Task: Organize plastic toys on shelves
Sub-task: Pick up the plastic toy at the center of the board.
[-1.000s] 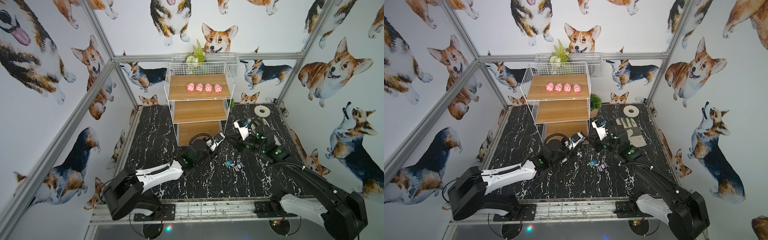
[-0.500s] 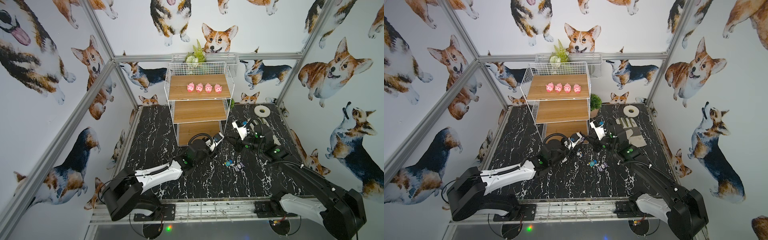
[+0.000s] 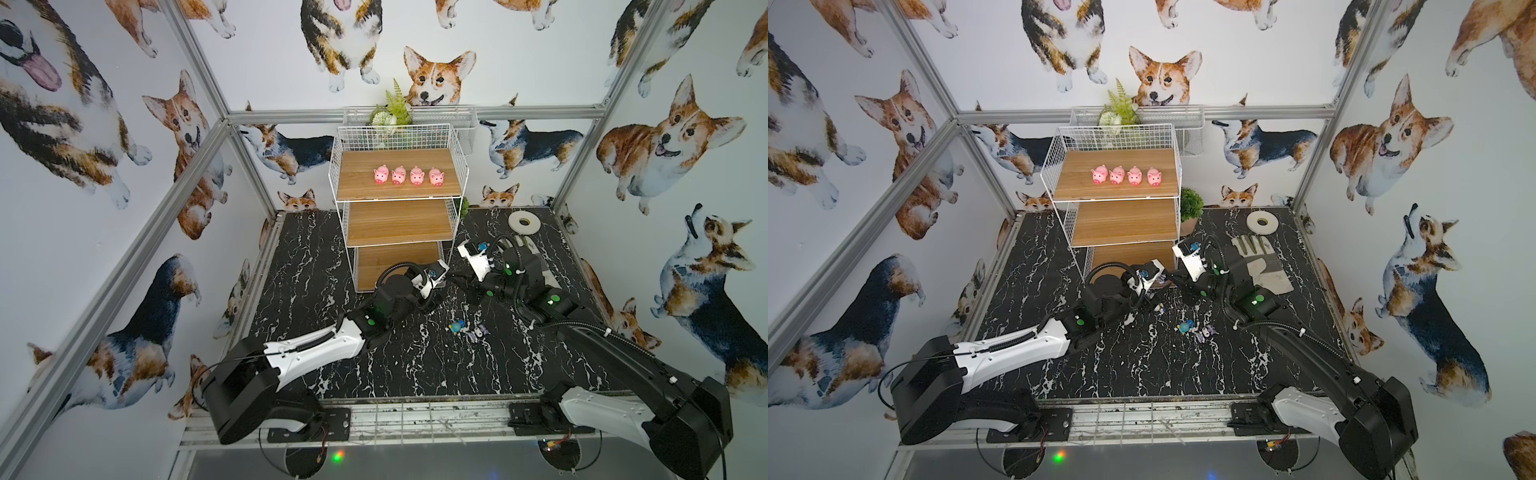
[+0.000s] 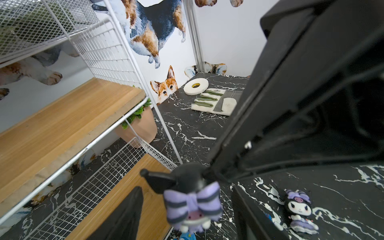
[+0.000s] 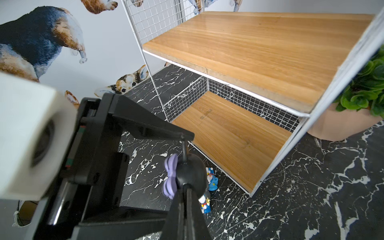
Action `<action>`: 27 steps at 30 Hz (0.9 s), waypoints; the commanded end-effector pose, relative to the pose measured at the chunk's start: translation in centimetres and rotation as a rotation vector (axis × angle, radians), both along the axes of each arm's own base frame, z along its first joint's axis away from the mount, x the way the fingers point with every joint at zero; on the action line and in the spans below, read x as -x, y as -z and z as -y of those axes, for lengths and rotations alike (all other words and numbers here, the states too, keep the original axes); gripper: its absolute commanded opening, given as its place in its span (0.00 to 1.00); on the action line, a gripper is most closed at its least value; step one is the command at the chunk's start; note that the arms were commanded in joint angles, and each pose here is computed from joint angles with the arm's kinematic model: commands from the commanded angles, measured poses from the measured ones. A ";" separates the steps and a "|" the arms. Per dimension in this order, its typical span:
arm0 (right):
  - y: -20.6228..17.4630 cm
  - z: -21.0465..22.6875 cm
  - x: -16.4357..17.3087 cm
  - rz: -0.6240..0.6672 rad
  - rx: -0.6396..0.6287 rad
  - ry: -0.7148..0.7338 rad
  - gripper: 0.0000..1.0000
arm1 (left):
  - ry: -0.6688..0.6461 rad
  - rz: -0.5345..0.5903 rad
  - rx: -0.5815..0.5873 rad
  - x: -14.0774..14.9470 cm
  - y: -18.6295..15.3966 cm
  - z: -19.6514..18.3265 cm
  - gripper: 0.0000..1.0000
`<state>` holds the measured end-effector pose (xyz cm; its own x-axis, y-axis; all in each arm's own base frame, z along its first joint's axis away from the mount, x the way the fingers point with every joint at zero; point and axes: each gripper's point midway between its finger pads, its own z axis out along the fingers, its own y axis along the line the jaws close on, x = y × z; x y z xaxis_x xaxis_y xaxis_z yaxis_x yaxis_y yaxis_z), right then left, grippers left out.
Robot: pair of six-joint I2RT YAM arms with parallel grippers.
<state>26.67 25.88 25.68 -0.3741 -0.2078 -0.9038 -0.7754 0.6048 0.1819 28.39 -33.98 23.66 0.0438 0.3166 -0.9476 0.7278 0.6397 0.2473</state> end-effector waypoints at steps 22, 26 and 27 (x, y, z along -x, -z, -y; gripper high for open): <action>1.1 -1.0 -0.3 -0.140 -0.032 0.032 0.00 | 0.020 0.084 0.018 -0.2 -1.3 0.8 0.45; 1.3 -1.3 -0.2 -0.157 -0.044 0.029 0.00 | 0.003 0.085 0.027 -0.4 -1.4 0.6 0.43; 1.3 -1.3 -0.2 -0.159 -0.047 0.030 0.00 | -0.001 0.087 0.033 -0.4 -1.6 0.6 0.43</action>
